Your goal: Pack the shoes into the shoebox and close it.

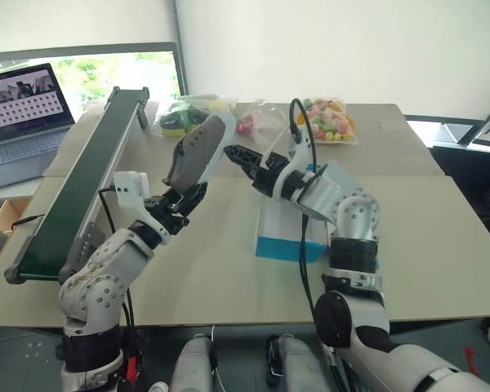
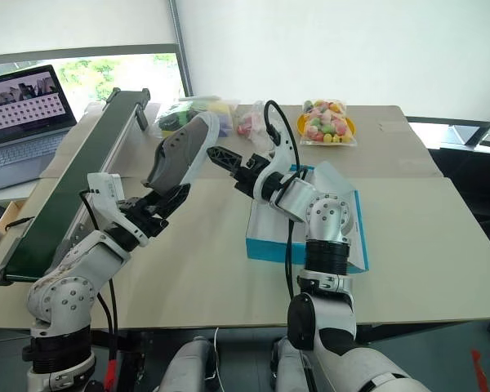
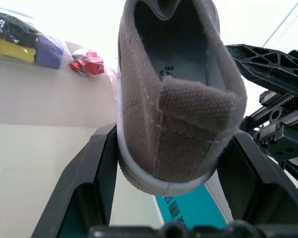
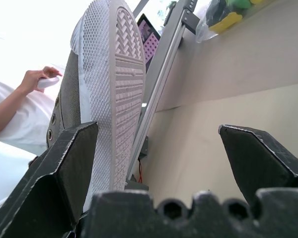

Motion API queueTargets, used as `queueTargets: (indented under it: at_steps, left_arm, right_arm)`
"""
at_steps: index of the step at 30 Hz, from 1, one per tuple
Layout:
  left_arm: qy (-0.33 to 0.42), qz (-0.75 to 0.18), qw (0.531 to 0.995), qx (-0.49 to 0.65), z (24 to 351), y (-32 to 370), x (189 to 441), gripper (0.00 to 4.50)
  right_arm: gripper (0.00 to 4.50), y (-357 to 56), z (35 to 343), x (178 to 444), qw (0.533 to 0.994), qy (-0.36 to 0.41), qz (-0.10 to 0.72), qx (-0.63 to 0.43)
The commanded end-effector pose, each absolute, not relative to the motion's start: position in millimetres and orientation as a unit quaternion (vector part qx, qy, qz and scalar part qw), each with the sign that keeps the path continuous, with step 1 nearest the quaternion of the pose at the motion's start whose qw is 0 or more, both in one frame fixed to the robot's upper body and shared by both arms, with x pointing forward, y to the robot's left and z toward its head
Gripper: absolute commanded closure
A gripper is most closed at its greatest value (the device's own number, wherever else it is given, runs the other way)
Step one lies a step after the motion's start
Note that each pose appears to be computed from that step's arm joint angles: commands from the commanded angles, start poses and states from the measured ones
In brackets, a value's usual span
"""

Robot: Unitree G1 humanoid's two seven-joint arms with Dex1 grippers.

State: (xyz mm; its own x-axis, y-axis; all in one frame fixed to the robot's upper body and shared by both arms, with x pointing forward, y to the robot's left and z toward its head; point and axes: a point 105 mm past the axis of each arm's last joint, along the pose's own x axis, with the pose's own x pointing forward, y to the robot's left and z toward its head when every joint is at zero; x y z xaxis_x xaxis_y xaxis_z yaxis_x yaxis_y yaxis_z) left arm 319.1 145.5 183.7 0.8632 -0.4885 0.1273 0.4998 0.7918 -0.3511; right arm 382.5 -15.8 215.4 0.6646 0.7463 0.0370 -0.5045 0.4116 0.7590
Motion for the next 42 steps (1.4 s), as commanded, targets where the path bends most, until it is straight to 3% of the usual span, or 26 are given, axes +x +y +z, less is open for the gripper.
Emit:
queueTargets:
  at_steps: [1,8,28,29,30,36,37,41,42]
  left_arm:
    - [-0.025,-0.280,0.943,-0.180,193,136,319,1.91]
    - [-0.026,-0.250,0.951,-0.182,191,147,328,1.91]
    - [-0.029,-0.276,0.945,-0.175,191,133,326,1.91]
    - [-0.029,-0.276,0.945,-0.175,191,133,326,1.95]
    - [-0.029,-0.276,0.945,-0.175,190,133,326,1.95]
    - [-0.030,-0.275,0.945,-0.174,190,133,327,1.95]
    - [-0.030,-0.275,0.945,-0.173,190,132,327,1.95]
    - [-0.027,-0.276,0.946,-0.169,187,132,327,1.95]
    - [-0.026,-0.276,0.946,-0.167,187,131,327,1.95]
  right_arm:
    - [0.00,17,255,361,0.791,0.118,0.453,0.395]
    - [0.00,10,250,359,0.791,0.121,0.450,0.397]
    - [0.00,10,230,365,0.807,0.141,0.424,0.385]
    - [0.50,9,231,366,0.807,0.138,0.422,0.389]
    - [0.66,9,232,367,0.807,0.135,0.421,0.391]
    - [2.61,8,237,368,0.810,0.126,0.421,0.388]
    - [3.26,9,237,367,0.811,0.126,0.422,0.386]
    - [4.20,12,241,363,0.807,0.124,0.430,0.386]
    - [4.20,13,242,362,0.806,0.122,0.434,0.384]
